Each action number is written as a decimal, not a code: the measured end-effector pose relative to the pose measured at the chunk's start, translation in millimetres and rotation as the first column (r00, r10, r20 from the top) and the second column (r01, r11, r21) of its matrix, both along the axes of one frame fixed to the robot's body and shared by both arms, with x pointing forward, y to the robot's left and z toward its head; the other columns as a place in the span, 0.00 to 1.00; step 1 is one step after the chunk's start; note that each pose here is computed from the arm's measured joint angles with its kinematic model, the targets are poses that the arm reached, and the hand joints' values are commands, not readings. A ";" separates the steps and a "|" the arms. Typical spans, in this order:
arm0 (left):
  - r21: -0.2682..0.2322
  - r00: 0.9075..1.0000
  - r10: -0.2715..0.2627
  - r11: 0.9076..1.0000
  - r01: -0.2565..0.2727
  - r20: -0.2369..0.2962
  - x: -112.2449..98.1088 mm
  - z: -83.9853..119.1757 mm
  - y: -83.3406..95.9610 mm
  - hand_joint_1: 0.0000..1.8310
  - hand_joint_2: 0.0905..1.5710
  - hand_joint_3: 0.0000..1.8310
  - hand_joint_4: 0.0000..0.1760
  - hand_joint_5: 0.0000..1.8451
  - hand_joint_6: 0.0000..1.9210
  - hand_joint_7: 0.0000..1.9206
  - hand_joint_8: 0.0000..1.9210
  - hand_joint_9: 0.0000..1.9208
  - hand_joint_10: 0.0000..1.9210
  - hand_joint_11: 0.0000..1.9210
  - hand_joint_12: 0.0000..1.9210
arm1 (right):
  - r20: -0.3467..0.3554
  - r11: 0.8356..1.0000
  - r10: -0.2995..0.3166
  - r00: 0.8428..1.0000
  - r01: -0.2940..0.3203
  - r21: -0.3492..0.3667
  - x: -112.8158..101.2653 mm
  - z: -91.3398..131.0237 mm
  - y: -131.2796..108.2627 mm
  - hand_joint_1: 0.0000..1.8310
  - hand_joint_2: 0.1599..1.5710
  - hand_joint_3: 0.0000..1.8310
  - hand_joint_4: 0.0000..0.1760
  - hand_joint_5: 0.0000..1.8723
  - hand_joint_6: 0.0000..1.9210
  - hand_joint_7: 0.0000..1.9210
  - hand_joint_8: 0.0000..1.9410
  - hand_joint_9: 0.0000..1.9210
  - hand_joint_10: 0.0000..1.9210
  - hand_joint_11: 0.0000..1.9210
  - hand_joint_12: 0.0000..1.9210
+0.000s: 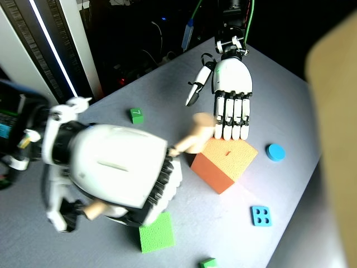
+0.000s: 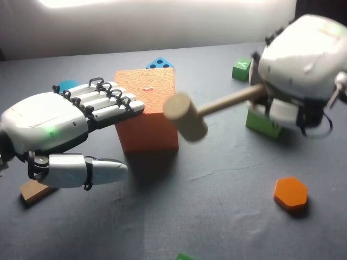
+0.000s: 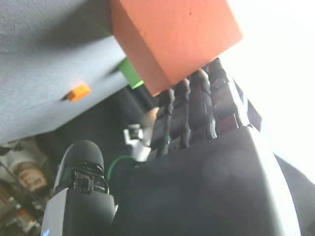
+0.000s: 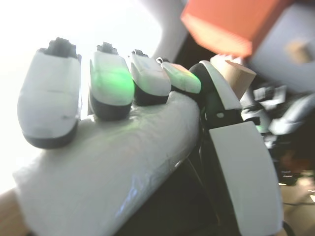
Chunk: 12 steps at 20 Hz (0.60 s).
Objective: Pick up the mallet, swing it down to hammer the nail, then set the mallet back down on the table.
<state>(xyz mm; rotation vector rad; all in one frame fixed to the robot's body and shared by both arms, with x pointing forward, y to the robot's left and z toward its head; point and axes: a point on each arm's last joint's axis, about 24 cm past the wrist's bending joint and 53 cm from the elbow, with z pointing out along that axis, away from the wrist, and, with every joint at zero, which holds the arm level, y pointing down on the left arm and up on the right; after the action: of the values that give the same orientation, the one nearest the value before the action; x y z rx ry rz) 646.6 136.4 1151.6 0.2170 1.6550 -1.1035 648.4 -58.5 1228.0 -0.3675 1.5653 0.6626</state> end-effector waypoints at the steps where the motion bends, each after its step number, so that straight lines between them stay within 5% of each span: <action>1: 0.000 1.000 0.000 1.000 0.000 0.001 0.2 0.4 -0.2 0.00 0.78 0.00 0.00 0.06 0.00 0.07 0.00 0.06 0.00 0.00 0.06 | 0.006 1.000 0.010 1.000 -0.010 -0.027 -3.4 -7.1 0.7 0.37 0.97 0.01 0.00 0.64 1.00 0.76 1.00 0.81 1.00 0.89 1.00; 12: 0.014 1.000 0.006 1.000 -0.006 0.016 4.2 8.1 2.0 0.00 0.78 0.00 0.00 0.07 0.00 0.09 0.00 0.07 0.00 0.00 0.08 | -0.008 0.993 0.104 0.995 -0.105 -0.062 -15.4 -50.4 56.0 0.27 0.99 0.00 0.00 0.59 1.00 0.74 1.00 0.80 1.00 0.88 1.00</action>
<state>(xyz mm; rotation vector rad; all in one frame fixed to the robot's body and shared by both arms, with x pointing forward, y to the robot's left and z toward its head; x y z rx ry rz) 650.8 138.5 1159.7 0.2290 1.6491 -1.0834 633.0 -2.5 1177.6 -0.4973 1.5818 0.6969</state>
